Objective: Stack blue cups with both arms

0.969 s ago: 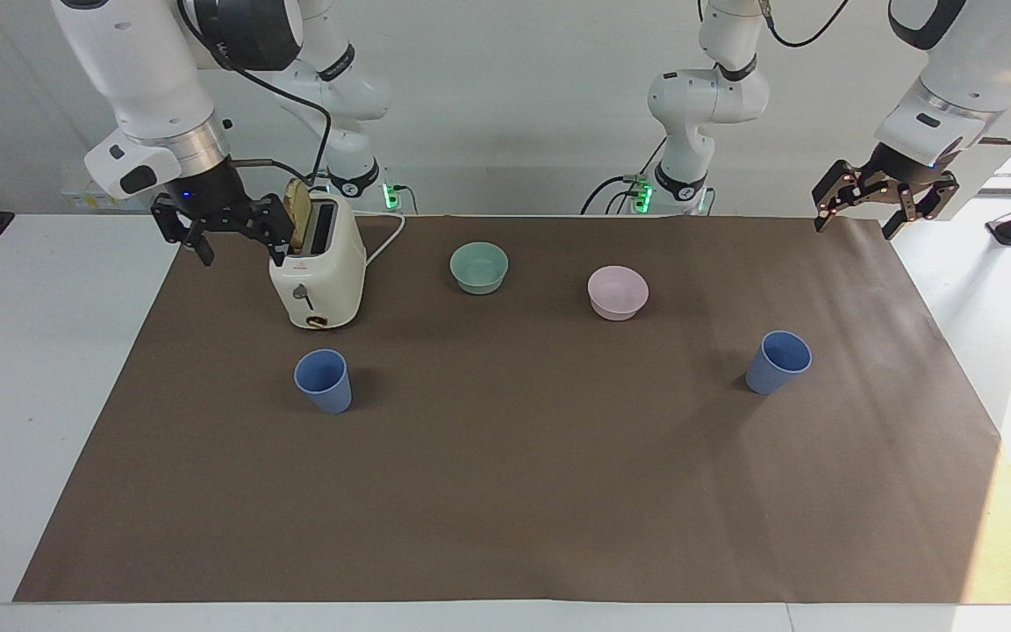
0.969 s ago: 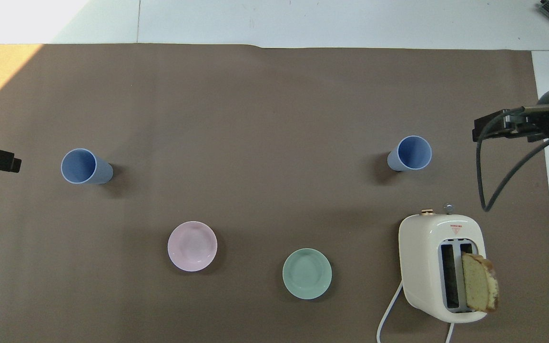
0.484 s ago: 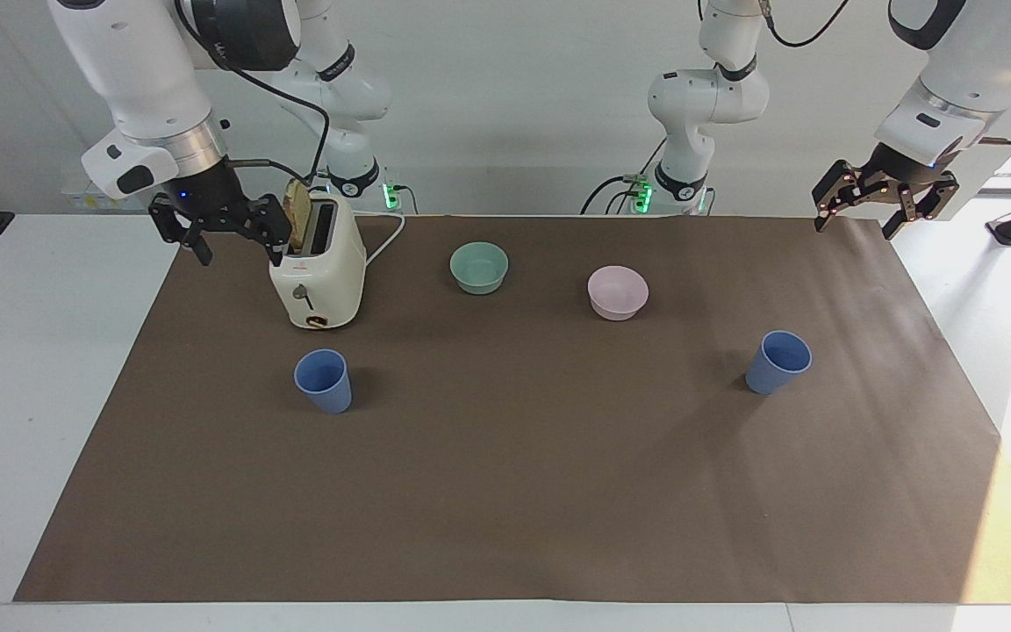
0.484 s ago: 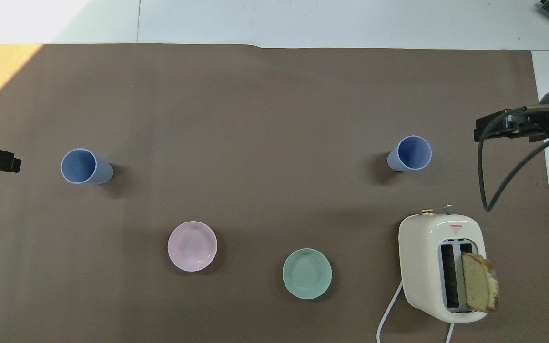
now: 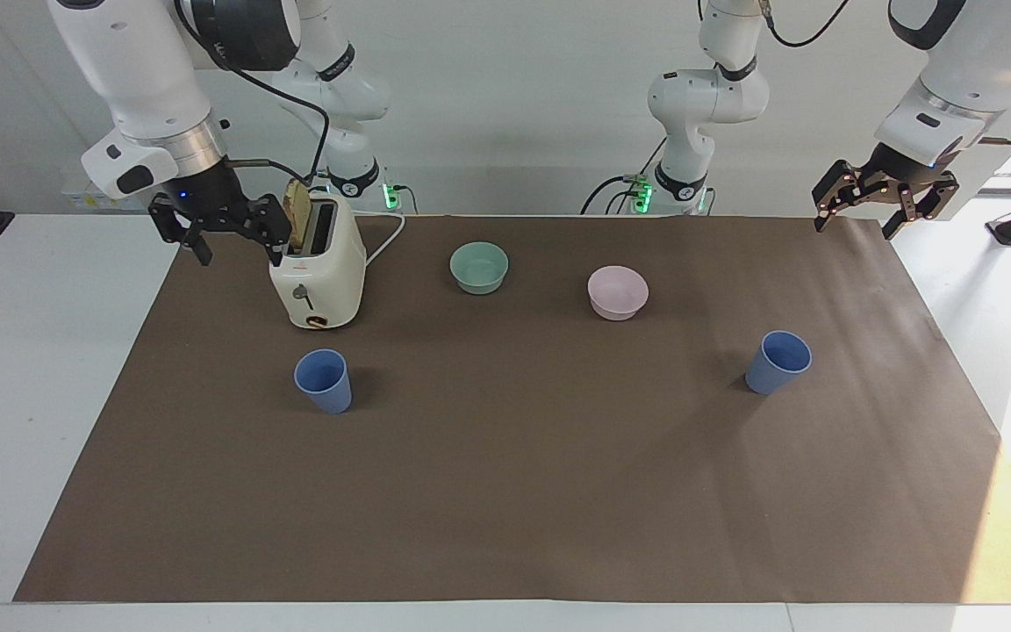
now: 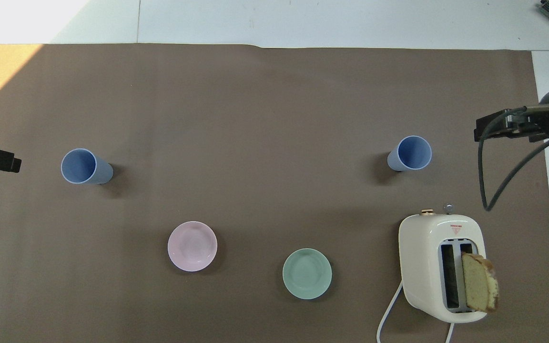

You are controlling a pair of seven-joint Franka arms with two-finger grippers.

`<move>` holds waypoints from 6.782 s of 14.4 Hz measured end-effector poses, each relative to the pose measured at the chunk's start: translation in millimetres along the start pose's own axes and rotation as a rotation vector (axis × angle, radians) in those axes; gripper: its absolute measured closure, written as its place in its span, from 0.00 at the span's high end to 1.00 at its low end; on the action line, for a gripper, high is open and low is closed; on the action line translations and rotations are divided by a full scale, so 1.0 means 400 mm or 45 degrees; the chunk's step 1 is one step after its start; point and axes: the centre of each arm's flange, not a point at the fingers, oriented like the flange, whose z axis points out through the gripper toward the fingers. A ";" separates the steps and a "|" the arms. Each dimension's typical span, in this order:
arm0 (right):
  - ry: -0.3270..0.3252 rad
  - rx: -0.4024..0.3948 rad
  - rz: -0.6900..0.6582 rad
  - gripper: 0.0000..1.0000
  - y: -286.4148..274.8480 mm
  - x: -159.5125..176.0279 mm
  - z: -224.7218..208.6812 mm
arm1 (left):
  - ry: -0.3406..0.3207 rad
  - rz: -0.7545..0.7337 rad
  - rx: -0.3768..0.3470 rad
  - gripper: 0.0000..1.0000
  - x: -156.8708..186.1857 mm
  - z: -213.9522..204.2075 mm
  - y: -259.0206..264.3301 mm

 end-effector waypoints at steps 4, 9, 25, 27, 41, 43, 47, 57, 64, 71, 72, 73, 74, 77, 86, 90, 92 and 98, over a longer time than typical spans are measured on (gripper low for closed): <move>0.000 0.000 0.000 1.00 0.000 0.000 0.000 | 0.001 0.000 0.000 1.00 0.000 0.000 0.000; 0.000 0.000 0.000 1.00 0.000 0.000 0.000 | 0.001 0.000 0.000 1.00 0.000 0.000 0.000; 0.000 0.000 0.000 1.00 0.000 0.000 0.000 | 0.093 -0.006 0.030 1.00 0.042 0.144 -0.137; 0.000 0.000 0.000 1.00 0.000 0.000 0.000 | 0.093 -0.004 0.028 1.00 0.047 0.211 -0.152; 0.000 0.000 0.000 1.00 0.000 0.000 0.000 | 0.089 -0.099 -0.093 0.71 0.107 0.607 -0.194; 0.000 0.000 0.000 1.00 0.000 0.000 0.000 | 0.096 -0.113 -0.102 0.58 0.099 0.639 -0.192; 0.000 0.000 0.000 1.00 0.000 0.000 0.000 | 0.084 -0.123 -0.113 0.20 0.082 0.678 -0.184; 0.000 0.000 0.000 1.00 0.000 0.000 0.000 | 0.112 -0.121 -0.117 0.04 0.162 0.639 0.198; 0.000 0.000 0.000 1.00 0.000 0.000 0.000 | 0.140 -0.228 -0.135 0.04 0.123 0.659 0.654; 0.000 0.000 0.000 1.00 0.000 0.000 0.000 | 0.153 -0.275 -0.168 0.04 0.074 0.684 0.837; 0.000 0.000 0.000 1.00 0.000 0.000 0.000 | 0.150 -0.276 -0.166 0.05 0.074 0.689 0.837; 0.000 0.000 0.000 1.00 0.000 0.000 0.000 | 0.148 -0.277 -0.164 0.08 0.075 0.692 0.836; 0.000 0.000 0.000 1.00 0.000 0.000 0.000 | 0.149 -0.280 -0.164 0.17 0.076 0.692 0.833; 0.000 0.000 0.000 1.00 0.000 0.000 0.000 | 0.152 -0.290 -0.162 0.50 0.081 0.686 0.822; -0.001 -0.001 0.021 1.00 0.024 0.001 0.001 | 0.088 -0.192 -0.119 1.00 0.062 0.405 0.479; -0.002 -0.001 0.025 1.00 0.030 0.001 0.002 | 0.102 -0.104 -0.105 1.00 0.061 0.255 0.233; -0.002 -0.002 0.024 1.00 0.031 0.001 0.011 | 0.086 -0.084 -0.100 1.00 0.049 0.163 0.136; -0.019 -0.006 0.087 1.00 0.124 0.010 0.211 | 0.041 -0.058 -0.024 1.00 0.000 -0.010 0.045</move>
